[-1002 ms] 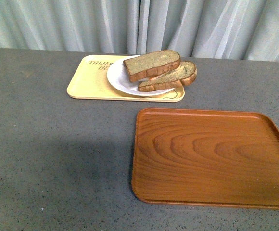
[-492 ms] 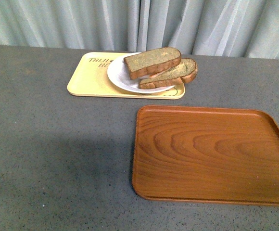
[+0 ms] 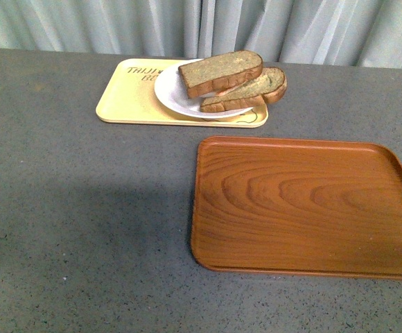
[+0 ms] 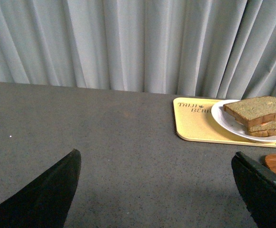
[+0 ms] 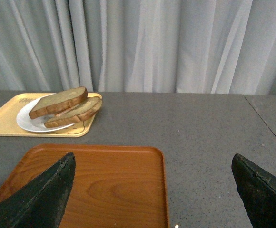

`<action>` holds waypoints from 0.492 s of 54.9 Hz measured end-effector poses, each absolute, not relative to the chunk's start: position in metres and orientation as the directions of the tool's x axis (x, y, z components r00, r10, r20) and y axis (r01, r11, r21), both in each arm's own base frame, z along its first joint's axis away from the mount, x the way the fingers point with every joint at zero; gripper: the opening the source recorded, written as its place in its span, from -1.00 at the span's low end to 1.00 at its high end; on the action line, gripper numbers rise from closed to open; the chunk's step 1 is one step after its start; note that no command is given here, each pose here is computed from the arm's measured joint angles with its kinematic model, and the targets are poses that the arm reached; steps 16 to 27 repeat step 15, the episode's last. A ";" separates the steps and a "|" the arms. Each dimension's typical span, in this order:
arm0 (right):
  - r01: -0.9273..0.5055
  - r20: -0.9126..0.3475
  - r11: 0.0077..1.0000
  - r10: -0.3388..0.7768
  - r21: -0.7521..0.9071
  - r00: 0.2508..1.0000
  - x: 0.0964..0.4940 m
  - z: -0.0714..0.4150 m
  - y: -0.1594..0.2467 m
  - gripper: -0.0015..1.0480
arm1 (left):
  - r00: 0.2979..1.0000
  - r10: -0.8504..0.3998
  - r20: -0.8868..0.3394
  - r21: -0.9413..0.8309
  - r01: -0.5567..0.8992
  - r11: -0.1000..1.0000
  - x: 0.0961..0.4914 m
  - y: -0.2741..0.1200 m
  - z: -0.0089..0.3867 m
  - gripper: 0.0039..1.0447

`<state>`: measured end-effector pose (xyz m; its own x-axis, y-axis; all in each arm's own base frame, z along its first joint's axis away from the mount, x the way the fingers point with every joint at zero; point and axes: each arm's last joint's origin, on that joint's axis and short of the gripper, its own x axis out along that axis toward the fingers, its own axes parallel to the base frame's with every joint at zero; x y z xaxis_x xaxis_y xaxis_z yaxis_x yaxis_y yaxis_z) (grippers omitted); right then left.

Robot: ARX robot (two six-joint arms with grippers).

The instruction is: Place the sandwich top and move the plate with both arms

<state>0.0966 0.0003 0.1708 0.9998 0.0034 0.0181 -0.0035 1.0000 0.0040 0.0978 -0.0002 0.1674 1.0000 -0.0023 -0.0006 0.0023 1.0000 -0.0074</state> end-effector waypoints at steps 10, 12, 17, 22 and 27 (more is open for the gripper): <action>-0.004 0.018 1.000 0.003 0.004 1.000 0.097 0.171 0.000 0.82 | 1.000 -0.002 -0.001 -0.007 0.002 1.000 0.098 0.000 0.167 0.83; -0.004 0.018 1.000 0.003 0.004 1.000 0.097 0.171 0.000 0.82 | 1.000 -0.002 -0.001 -0.007 0.002 1.000 0.098 0.000 0.167 0.83; -0.004 0.018 1.000 0.004 0.004 1.000 0.097 0.171 0.000 0.82 | 1.000 -0.002 -0.001 -0.007 0.002 1.000 0.098 0.000 0.167 0.83; -0.004 0.018 1.000 0.004 0.004 1.000 0.097 0.171 0.000 0.82 | 1.000 -0.002 -0.001 -0.007 0.002 1.000 0.098 0.000 0.167 0.83; -0.004 0.018 1.000 0.004 0.004 1.000 0.097 0.171 0.000 0.82 | 1.000 -0.002 -0.001 -0.007 0.002 1.000 0.098 0.000 0.167 0.83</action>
